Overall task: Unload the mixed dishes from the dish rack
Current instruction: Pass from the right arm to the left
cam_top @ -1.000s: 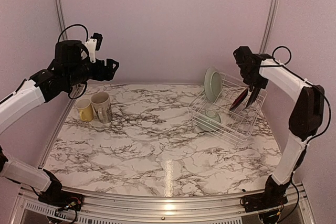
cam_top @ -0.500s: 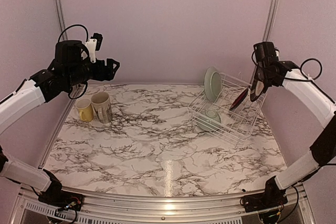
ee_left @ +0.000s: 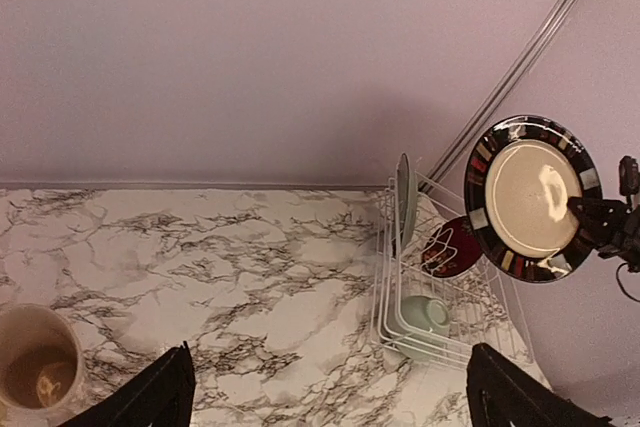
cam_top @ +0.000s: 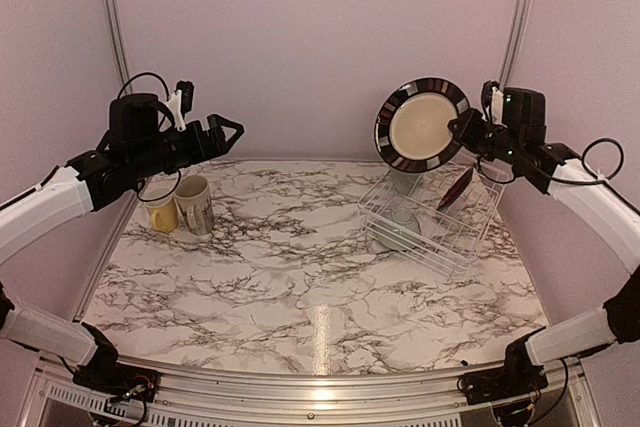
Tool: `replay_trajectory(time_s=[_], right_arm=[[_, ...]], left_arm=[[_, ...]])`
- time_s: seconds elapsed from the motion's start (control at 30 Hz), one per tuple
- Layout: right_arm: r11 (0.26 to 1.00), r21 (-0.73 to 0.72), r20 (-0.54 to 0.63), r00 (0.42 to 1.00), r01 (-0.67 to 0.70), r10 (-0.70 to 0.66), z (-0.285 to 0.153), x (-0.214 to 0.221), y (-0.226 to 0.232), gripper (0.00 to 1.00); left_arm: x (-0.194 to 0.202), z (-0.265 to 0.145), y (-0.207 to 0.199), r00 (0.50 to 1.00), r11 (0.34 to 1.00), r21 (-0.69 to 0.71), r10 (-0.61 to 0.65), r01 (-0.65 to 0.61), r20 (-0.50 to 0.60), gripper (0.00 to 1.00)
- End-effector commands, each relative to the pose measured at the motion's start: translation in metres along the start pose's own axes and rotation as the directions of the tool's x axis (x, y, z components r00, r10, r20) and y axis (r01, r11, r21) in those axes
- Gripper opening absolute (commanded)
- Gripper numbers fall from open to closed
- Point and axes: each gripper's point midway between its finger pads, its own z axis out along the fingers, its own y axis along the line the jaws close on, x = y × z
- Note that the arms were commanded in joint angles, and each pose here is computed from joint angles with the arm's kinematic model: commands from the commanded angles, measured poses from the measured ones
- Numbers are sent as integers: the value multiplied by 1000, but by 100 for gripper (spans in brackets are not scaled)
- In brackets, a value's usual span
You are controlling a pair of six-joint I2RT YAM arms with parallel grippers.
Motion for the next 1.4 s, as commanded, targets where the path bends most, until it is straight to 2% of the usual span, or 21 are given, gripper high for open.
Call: replay_trajectory(time_s=[0.0,0.07,0.17,0.23,0.53,0.7,0.8,0.97,1.07,1.37], right_arm=[[886,-438,-15,987,-151,161,-5,-12,89,0],[842,-500,-76,979,-204,191,0,2,104,0],[780,-564,-177,962,-272,208,6,26,129,0],[747,-583,-235,946,-319,221,11,40,141,0],[635,-633,-401,889,-442,219,9,86,189,0],[618,-640,-440,877,-457,193,6,102,207,0],[614,-638,-460,869,-465,180,5,113,215,0],[593,-649,-503,854,-476,135,0,136,235,0],[578,-668,-506,856,-469,109,-5,143,245,0],[597,-650,-537,840,-471,78,1,166,250,0]], left_arm=[[15,-5,-36,934,892,280,-353,354,-55,98],[30,-3,-44,892,821,353,-438,448,-113,97],[34,-2,-64,852,728,456,-495,513,-169,97],[39,1,-72,843,704,475,-504,528,-190,97],[69,24,-74,796,684,410,-544,604,-265,91],[80,24,-62,786,707,342,-562,618,-257,90],[78,18,-62,785,702,351,-568,619,-249,87],[86,15,-58,780,706,331,-568,626,-262,65],[91,11,-54,774,706,318,-578,633,-260,55],[100,-1,-38,792,755,244,-561,609,-241,22]])
